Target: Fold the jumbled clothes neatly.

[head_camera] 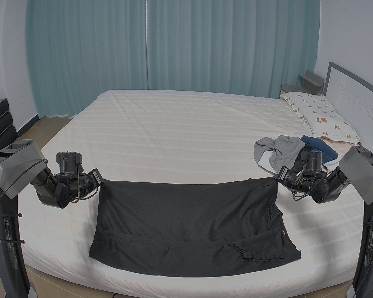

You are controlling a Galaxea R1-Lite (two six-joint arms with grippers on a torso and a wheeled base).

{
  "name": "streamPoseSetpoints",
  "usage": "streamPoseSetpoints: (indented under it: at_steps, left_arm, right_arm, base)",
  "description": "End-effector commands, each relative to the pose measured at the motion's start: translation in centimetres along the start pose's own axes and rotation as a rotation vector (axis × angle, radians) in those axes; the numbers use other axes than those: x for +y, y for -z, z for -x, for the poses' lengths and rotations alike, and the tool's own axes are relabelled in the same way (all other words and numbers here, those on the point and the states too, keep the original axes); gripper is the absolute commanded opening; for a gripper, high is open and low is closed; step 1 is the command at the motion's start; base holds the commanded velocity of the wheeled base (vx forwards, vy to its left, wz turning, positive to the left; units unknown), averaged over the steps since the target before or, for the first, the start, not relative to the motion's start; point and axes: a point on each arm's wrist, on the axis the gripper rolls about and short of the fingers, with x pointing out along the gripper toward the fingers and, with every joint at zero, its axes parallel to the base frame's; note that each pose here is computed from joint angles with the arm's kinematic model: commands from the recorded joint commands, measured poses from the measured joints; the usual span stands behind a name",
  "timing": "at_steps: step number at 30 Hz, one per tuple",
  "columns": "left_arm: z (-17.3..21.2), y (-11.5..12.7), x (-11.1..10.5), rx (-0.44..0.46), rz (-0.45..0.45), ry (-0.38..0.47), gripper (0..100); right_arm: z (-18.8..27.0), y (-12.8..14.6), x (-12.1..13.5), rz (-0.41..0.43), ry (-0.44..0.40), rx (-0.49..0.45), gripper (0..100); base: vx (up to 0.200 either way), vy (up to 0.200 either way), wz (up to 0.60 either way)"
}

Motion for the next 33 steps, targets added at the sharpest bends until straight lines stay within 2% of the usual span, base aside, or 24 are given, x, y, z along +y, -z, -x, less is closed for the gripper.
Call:
streamPoseSetpoints:
  at_steps: [1,10,19,25,33]
  left_arm:
    - [-0.2,0.0,-0.1,-0.002,-0.002,0.004,0]
    - [-0.2,0.4,0.0,0.008,-0.030,-0.002,0]
    - [1.0,1.4,0.5,0.044,-0.074,-0.028,0]
    - [2.5,1.9,0.6,0.055,-0.107,-0.031,0]
    - [3.9,3.8,1.7,0.041,-0.175,-0.021,0]
  right_arm:
    - [-0.1,-0.1,-0.1,-0.003,-0.002,-0.010,0]
    - [-0.3,0.6,-0.2,-0.016,-0.004,0.013,0]
    - [2.0,1.0,0.0,-0.017,-0.025,0.073,0]
    - [3.2,1.9,-0.6,0.010,-0.011,0.113,0]
    - [4.9,3.2,-1.1,0.036,-0.022,0.182,0]
  base:
    - [0.000,0.000,0.00]
    - [0.000,0.000,0.00]
    - [0.000,0.000,0.00]
    - [0.000,0.000,0.00]
    - [0.000,0.000,0.00]
